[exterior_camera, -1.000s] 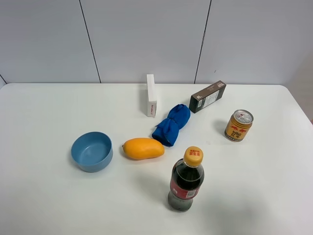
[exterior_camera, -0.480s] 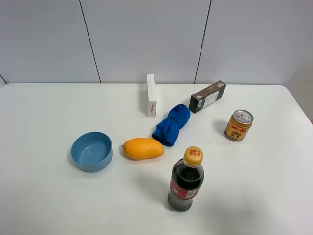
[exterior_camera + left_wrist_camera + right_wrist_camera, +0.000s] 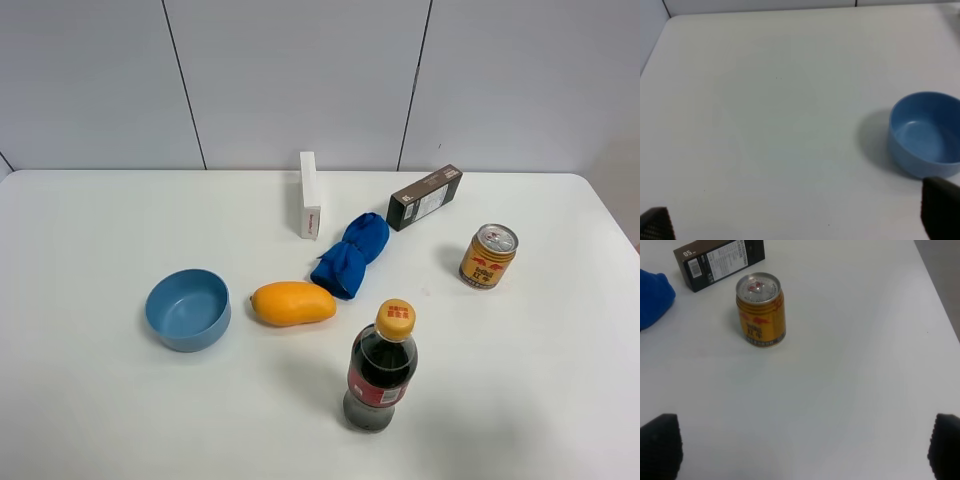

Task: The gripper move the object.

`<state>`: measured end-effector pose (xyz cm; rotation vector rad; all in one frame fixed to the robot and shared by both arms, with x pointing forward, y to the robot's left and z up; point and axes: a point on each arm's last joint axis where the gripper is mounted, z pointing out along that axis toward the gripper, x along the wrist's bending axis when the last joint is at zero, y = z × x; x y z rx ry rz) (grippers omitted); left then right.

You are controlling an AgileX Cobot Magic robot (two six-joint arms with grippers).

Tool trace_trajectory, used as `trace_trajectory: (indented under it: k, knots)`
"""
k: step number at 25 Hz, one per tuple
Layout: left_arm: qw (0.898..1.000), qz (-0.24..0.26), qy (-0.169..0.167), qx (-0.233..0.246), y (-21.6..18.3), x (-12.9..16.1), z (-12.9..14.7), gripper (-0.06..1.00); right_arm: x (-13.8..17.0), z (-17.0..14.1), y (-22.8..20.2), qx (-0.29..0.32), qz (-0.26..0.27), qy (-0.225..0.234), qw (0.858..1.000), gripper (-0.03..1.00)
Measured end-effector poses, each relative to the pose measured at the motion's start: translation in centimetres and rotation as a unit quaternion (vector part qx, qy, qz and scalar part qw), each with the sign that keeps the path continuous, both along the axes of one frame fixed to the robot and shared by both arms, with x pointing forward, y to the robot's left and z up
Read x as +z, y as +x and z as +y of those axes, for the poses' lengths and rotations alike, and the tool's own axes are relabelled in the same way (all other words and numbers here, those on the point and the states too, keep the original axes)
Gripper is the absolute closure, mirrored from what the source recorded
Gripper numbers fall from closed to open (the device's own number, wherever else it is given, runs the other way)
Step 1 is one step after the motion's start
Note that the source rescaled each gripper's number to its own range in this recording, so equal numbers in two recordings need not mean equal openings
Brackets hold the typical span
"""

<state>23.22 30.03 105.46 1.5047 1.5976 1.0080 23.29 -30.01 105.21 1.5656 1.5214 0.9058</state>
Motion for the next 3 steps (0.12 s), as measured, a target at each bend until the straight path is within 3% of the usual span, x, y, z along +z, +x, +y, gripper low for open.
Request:
trace_trajectory:
  k: [3]
  knots:
    - [1.000, 0.000, 0.000, 0.000, 0.00, 0.00, 0.00, -0.06, 0.00, 0.00, 0.00, 0.000, 0.000, 0.000, 1.000, -0.03]
